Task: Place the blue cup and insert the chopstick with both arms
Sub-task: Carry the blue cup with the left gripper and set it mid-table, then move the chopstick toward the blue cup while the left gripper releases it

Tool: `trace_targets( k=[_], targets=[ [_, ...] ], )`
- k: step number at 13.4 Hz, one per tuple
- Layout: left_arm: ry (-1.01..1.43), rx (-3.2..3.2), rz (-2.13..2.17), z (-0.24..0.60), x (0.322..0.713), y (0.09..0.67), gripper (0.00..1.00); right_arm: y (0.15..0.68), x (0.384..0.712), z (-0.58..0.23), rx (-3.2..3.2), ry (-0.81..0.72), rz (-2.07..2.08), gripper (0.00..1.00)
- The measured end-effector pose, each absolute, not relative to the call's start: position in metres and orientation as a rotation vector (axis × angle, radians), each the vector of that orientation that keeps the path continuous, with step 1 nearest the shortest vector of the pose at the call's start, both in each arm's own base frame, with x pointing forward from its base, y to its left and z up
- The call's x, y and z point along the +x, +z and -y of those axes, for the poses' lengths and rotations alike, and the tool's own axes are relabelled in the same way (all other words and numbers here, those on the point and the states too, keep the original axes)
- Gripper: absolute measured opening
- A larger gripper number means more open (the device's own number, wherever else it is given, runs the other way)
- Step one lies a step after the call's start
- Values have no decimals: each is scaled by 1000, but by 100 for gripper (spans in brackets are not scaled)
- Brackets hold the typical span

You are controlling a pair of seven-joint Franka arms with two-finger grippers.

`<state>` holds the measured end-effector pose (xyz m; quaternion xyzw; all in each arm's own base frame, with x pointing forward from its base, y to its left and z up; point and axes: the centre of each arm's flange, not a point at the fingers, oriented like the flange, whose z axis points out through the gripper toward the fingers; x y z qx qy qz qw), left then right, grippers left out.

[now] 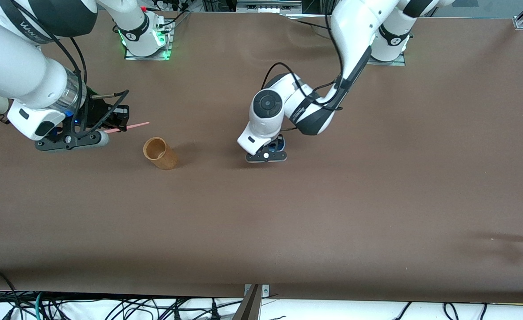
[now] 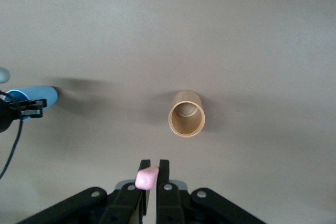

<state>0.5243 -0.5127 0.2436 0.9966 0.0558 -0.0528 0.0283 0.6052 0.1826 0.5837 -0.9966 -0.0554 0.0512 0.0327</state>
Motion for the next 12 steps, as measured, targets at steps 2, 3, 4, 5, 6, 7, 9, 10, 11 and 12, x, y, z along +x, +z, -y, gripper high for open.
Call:
trace_targets(
  k=[2,3,4,5,6,7,9,10,11,12],
  targets=[
    [-158,3074,-195,513,528,243,5,584,605,-183,-3067,158,170,8],
    [-157,3073,-197,513,529,243,6,584,605,-183,-3068,159,170,8],
    [-154,3072,-198,513,529,242,10,584,605,-182,-3068,160,168,8],
    [-152,3072,-202,512,530,239,10,583,605,-183,-3068,161,166,8],
    [-149,3072,-206,511,531,236,16,583,605,-183,-3068,161,166,8],
    [-146,3072,-212,510,533,234,24,583,605,-185,-3068,162,171,8],
    [-138,3072,-219,508,537,234,46,579,602,-201,-3067,171,206,8],
    [-134,3070,-220,508,538,236,55,574,599,-218,-3068,167,216,8],
    [-130,3067,-220,509,538,238,66,569,597,-241,-3068,145,207,8],
    [-130,3062,-226,509,539,239,77,561,594,-269,-3066,116,195,8]
  ],
)
